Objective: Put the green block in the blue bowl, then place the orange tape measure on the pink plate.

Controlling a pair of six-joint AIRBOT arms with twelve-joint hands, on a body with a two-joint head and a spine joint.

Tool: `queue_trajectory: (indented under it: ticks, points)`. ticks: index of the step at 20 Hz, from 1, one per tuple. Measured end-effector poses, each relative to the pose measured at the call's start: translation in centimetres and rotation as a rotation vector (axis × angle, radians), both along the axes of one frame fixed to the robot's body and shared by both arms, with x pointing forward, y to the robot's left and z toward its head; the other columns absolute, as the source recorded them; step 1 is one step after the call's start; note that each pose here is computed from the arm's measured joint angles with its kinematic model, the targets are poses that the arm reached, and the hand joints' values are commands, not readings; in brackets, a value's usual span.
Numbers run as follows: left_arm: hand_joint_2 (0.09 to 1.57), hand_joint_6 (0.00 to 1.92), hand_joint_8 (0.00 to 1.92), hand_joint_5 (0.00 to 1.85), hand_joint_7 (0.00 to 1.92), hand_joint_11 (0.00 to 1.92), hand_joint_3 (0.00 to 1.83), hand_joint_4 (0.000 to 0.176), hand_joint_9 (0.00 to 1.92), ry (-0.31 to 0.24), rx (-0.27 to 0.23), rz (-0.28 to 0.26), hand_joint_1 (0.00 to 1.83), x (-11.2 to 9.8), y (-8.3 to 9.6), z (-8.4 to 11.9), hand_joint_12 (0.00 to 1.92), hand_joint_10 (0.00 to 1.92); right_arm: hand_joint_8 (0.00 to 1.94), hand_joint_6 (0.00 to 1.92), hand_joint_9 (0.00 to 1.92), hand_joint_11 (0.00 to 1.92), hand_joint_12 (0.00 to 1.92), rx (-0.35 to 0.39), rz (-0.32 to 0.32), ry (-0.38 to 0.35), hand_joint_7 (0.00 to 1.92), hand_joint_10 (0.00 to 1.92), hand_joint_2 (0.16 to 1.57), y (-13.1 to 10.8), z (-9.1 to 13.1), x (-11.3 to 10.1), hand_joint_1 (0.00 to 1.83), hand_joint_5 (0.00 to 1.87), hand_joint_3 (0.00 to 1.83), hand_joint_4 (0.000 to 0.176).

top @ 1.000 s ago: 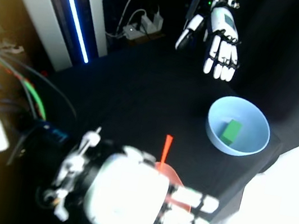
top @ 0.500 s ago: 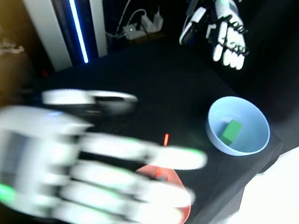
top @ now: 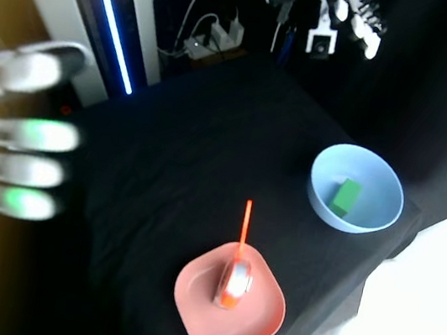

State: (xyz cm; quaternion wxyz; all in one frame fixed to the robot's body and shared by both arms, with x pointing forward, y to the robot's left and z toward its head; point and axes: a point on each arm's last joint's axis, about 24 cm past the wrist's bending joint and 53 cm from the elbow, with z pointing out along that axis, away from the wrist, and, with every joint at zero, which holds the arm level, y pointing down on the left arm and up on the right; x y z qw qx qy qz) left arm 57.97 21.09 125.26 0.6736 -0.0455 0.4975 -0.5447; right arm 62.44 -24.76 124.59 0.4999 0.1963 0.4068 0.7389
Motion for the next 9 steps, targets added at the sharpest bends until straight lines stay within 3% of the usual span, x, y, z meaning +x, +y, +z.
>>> queue_trajectory:
  ticks: [2, 3, 5, 6, 7, 8, 9]
  points:
    - [1.11, 0.0, 0.0, 0.05, 0.13, 0.01, 0.01, 0.098, 0.1, 0.023, -0.004, 0.016, 0.08, 0.1, 0.3, -0.6, 0.34, 0.0, 0.0, 0.02, 0.01, 0.0, 0.0, 0.022, -0.004, 0.002, 0.07, 0.0, 0.98, 0.1, -0.3, -0.1, 0.72, 0.15, 0.01, 0.109]
    - [1.13, 0.0, 0.0, 0.07, 0.13, 0.0, 0.01, 0.094, 0.1, 0.033, -0.007, 0.028, 0.13, 0.3, 0.7, -0.8, 0.36, 0.0, 0.0, 0.01, 0.0, 0.02, 0.01, 0.017, -0.006, 0.026, 0.05, 0.0, 1.02, 0.0, -1.3, -0.1, 0.71, 0.18, 0.01, 0.115]
    - [1.13, 0.0, 0.0, 0.08, 0.12, 0.0, 0.0, 0.089, 0.1, 0.045, -0.025, 0.052, 0.18, 0.5, 1.3, -1.0, 0.37, 0.0, 0.0, 0.0, 0.0, 0.04, 0.02, -0.004, -0.009, 0.075, 0.05, 0.0, 1.03, 0.0, -3.2, -0.2, 0.73, 0.17, 0.01, 0.121]
    - [1.12, 0.0, 0.0, 0.08, 0.14, 0.0, 0.0, 0.094, 0.14, 0.063, -0.033, 0.066, 0.24, 0.7, 1.7, -1.5, 0.4, 0.01, 0.01, 0.0, 0.05, 0.05, 0.03, -0.005, -0.022, 0.107, 0.04, 0.02, 1.01, -0.1, -4.3, -0.1, 0.76, 0.08, 0.0, 0.112]
    - [1.12, 0.0, 0.0, 0.04, 0.11, 0.0, 0.0, 0.1, 0.16, 0.082, -0.036, 0.068, 0.21, 0.7, 1.8, -2.0, 0.48, 0.0, 0.0, 0.0, 0.02, 0.02, 0.02, 0.0, -0.037, 0.124, 0.03, 0.0, 1.01, -0.5, -4.8, 0.1, 0.7, 0.06, 0.0, 0.118]
    - [1.14, 0.0, 0.0, 0.03, 0.1, 0.0, 0.0, 0.089, 0.14, 0.099, -0.032, 0.064, 0.18, 0.8, 1.8, -2.5, 0.47, 0.0, 0.0, 0.0, 0.02, 0.0, 0.01, 0.001, -0.053, 0.134, 0.05, 0.0, 0.95, -0.9, -5.0, 0.2, 0.7, 0.06, 0.0, 0.124]
    - [1.17, 0.0, 0.0, 0.09, 0.14, 0.07, 0.0, 0.069, 0.2, 0.104, -0.032, 0.062, 0.21, 0.7, 1.8, -2.6, 0.46, 0.0, 0.01, 0.0, 0.06, 0.02, 0.02, 0.005, -0.057, 0.135, 0.14, 0.01, 0.94, -1.0, -5.0, 0.2, 0.73, 0.1, 0.0, 0.111]
